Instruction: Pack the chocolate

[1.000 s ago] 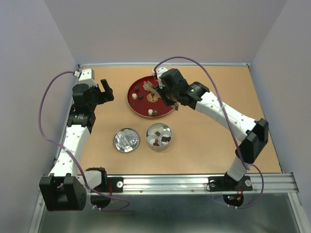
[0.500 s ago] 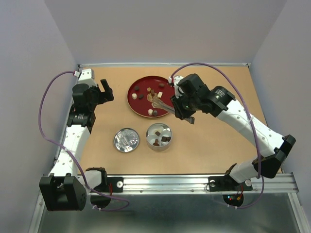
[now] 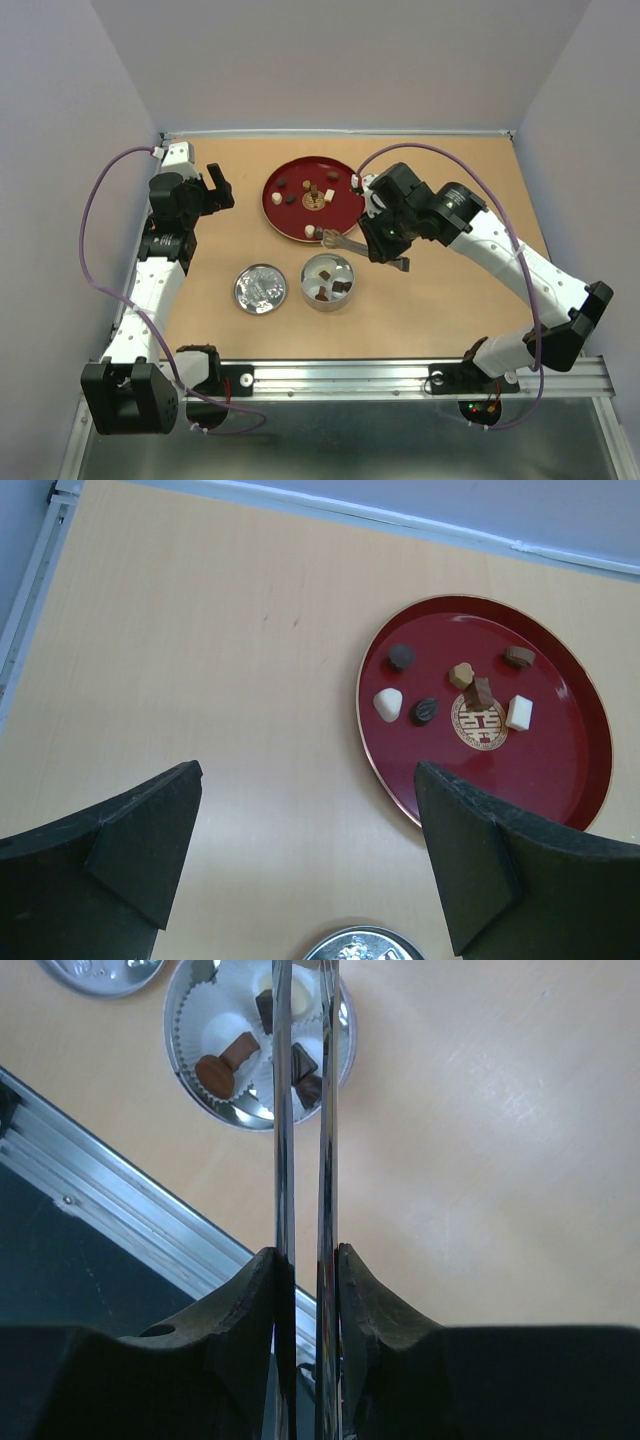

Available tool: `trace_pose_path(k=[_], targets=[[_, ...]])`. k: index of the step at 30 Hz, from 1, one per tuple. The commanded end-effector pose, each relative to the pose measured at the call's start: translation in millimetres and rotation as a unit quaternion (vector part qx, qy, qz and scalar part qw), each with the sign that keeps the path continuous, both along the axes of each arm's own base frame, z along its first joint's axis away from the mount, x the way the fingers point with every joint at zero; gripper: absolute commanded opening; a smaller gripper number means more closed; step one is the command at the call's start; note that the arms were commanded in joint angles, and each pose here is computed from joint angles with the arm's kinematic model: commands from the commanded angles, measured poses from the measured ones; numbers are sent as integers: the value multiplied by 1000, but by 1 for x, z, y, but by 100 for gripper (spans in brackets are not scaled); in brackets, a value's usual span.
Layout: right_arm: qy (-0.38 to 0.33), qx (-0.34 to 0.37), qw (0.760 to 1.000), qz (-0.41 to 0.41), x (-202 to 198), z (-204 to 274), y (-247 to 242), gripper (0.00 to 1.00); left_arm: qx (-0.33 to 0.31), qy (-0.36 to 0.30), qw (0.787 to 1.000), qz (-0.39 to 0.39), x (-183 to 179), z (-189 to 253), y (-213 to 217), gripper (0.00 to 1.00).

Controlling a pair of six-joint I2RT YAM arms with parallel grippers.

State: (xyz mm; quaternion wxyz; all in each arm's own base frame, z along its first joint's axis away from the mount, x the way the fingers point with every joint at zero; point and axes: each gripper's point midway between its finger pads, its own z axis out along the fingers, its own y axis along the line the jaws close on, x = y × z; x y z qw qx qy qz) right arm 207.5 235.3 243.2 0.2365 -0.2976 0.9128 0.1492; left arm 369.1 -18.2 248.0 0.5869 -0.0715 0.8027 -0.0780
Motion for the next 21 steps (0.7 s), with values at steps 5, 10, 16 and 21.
trace_pose_path(k=[5, 10, 16, 21], targets=[[26, 28, 999, 32, -21, -3, 15, 31, 5, -21, 1000, 1, 4, 13, 2, 99], [37, 16, 998, 45, -27, -14, 21, 31, 5, -23, 1000, 1, 3, 14, 2, 99], [45, -1, 998, 44, -26, -25, 21, 31, 5, -23, 1000, 0, 4, 14, 2, 99], [44, -7, 998, 44, -22, -31, 22, 32, 5, -21, 1000, 0, 4, 13, 2, 99]])
